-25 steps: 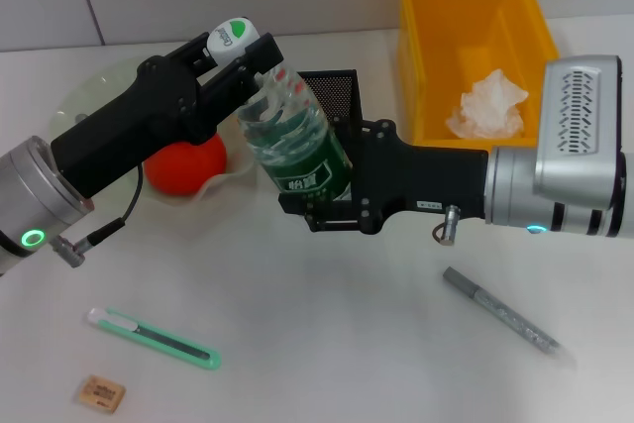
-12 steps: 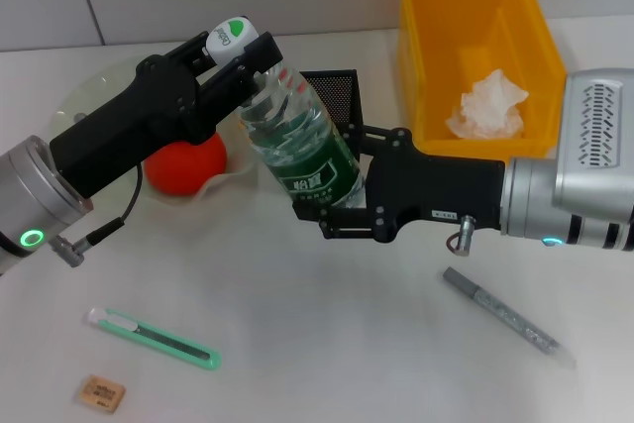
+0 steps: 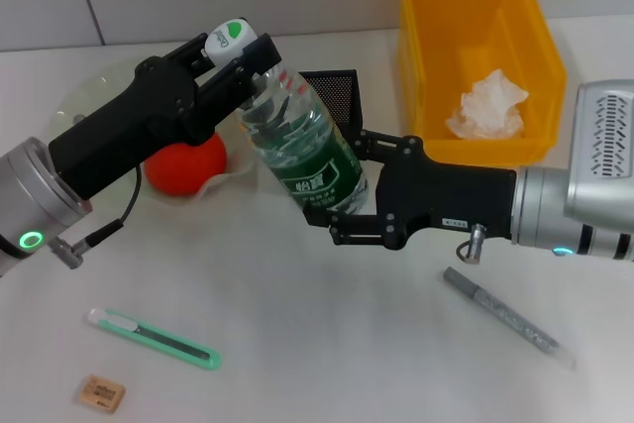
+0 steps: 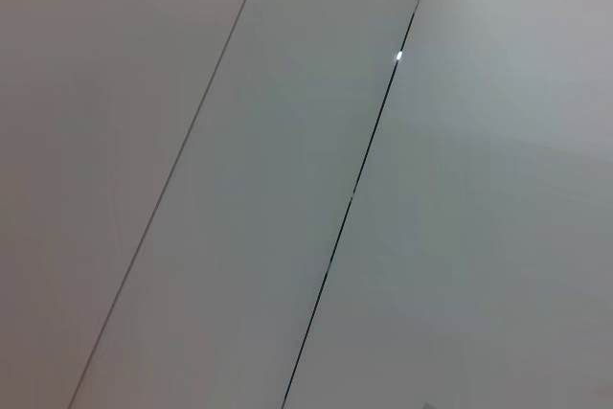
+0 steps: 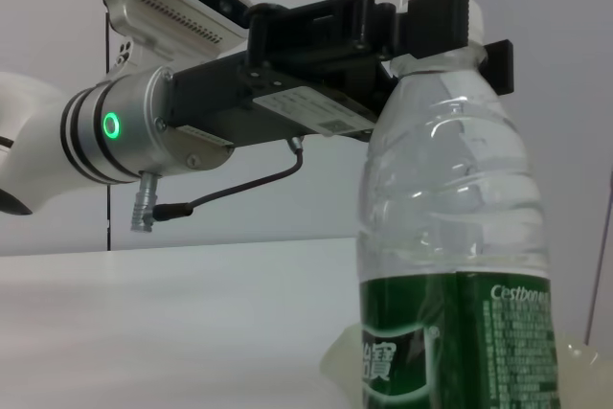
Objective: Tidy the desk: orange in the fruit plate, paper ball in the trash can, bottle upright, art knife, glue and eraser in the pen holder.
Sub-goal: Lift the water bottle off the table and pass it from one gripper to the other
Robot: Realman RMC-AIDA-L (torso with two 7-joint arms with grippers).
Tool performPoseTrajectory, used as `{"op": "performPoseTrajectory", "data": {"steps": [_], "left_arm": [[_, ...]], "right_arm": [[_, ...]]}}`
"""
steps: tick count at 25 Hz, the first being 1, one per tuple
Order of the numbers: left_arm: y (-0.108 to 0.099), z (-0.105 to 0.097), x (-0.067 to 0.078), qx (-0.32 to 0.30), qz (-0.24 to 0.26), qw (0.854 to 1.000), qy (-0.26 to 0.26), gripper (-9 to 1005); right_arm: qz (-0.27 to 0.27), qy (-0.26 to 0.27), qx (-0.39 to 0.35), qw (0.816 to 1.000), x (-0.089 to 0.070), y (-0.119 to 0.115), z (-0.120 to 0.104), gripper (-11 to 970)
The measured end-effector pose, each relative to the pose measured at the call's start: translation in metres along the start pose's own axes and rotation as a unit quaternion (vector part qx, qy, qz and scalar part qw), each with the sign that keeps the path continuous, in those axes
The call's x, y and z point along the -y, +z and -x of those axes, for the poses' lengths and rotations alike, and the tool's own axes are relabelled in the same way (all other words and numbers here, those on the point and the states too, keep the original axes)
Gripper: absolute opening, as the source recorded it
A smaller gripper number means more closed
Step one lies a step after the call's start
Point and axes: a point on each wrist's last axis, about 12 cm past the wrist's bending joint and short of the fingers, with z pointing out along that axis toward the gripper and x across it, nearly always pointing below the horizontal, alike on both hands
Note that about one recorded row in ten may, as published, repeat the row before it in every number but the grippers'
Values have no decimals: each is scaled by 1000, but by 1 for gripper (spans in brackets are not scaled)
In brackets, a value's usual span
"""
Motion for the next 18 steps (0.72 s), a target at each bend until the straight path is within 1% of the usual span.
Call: {"op": "performPoseTrajectory", "data": {"steps": [14,18], "left_arm": [[-1,0,0,1,1,1000,1,459],[-1,2,0,11,4,1000,4,461]], "right_arm": [[-5,7,-2,1000,-6,-8,-7,763],[-5,9,-4,1000,-8,-11,-9,763]]}}
